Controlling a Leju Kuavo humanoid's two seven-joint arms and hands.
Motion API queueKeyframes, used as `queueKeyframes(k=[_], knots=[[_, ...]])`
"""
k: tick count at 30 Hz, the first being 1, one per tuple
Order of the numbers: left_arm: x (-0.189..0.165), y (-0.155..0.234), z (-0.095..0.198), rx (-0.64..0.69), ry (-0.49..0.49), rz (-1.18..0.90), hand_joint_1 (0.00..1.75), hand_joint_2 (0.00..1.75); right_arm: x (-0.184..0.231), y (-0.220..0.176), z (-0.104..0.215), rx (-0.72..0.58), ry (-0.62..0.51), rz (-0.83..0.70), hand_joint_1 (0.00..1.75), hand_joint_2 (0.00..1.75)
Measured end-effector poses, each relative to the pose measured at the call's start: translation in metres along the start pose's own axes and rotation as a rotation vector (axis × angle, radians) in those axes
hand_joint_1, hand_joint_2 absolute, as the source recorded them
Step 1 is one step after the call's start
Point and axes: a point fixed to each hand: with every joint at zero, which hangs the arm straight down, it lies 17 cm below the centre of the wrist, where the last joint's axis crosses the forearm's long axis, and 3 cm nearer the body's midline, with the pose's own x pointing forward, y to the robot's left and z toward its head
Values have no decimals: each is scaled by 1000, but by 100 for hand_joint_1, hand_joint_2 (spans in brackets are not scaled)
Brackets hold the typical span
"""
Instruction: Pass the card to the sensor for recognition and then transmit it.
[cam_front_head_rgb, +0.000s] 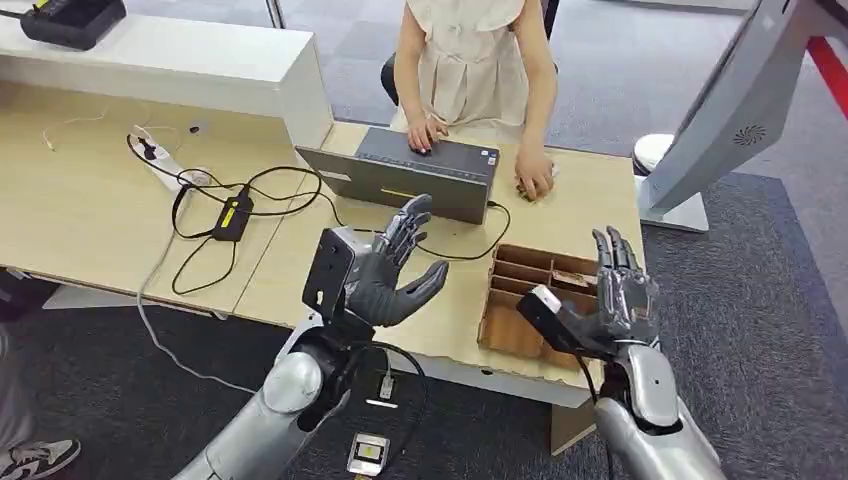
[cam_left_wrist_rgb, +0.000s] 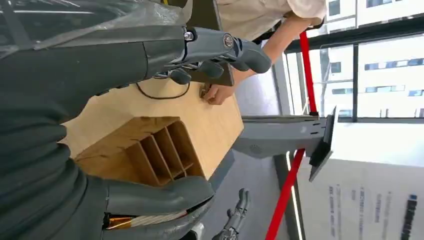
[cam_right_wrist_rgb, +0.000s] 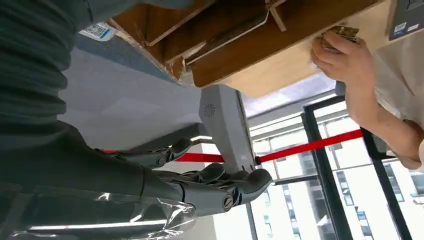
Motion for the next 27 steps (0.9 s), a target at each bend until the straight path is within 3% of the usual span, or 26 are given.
queueKeyframes(k=[27], knots=[[-7, -14, -3, -39, 8, 4, 0, 175, -16, 20, -3, 55, 43, -32, 0, 175]])
